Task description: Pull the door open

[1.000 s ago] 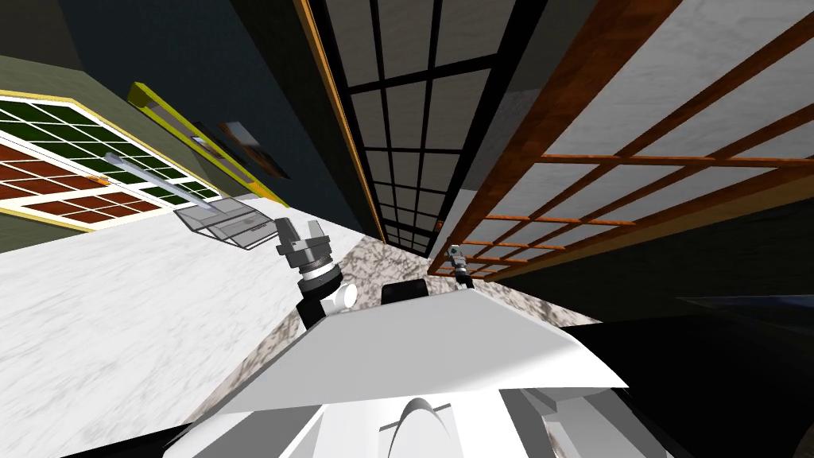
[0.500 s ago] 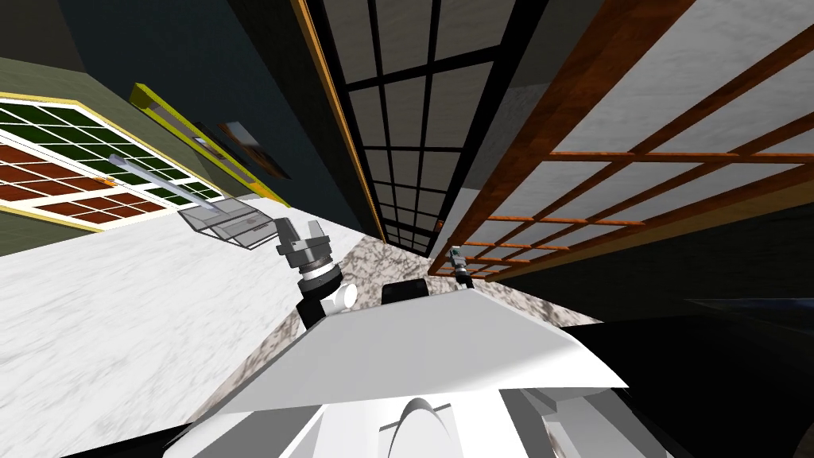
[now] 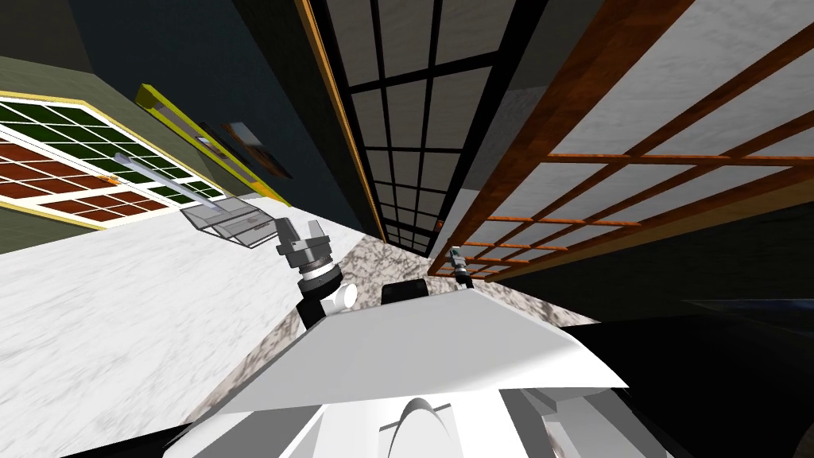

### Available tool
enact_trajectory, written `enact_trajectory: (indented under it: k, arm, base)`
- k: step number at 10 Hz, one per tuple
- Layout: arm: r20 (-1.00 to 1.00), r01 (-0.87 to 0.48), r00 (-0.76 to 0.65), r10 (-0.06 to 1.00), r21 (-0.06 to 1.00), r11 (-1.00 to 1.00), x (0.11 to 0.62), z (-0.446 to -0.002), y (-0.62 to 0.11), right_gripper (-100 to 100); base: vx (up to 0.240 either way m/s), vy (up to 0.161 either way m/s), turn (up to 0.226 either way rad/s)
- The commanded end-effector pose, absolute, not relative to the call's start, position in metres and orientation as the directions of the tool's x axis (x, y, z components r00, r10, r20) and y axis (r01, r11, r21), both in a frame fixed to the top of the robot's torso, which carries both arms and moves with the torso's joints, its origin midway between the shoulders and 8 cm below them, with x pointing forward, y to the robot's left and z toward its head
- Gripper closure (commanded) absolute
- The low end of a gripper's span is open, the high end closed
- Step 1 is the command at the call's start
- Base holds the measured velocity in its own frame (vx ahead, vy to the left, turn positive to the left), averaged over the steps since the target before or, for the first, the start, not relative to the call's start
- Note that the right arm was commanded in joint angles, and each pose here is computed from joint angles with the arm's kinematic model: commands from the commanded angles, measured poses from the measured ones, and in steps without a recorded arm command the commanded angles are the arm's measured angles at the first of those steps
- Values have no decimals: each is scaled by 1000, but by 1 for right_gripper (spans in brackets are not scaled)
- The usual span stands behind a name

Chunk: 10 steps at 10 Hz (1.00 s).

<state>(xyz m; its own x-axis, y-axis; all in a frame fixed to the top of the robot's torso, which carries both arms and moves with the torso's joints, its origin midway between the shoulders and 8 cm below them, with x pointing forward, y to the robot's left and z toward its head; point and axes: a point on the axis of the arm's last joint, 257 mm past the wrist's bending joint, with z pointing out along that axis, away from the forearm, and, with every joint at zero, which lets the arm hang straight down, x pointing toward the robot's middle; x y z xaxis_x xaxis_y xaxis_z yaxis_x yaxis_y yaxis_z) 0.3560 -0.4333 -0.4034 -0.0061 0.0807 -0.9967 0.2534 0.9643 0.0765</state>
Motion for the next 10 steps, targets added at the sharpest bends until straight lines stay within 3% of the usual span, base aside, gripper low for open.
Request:
enact_trajectory:
  k: [1, 10]
  arm:
    - [-992, 254, 10, 128, 126, 959, 357, -403, -433, 100]
    - [-939, 251, 71, 338, 344, 905, 361, -403, -434, 100]
  base:
    - [-32, -14, 36]
    - [-30, -10, 28]
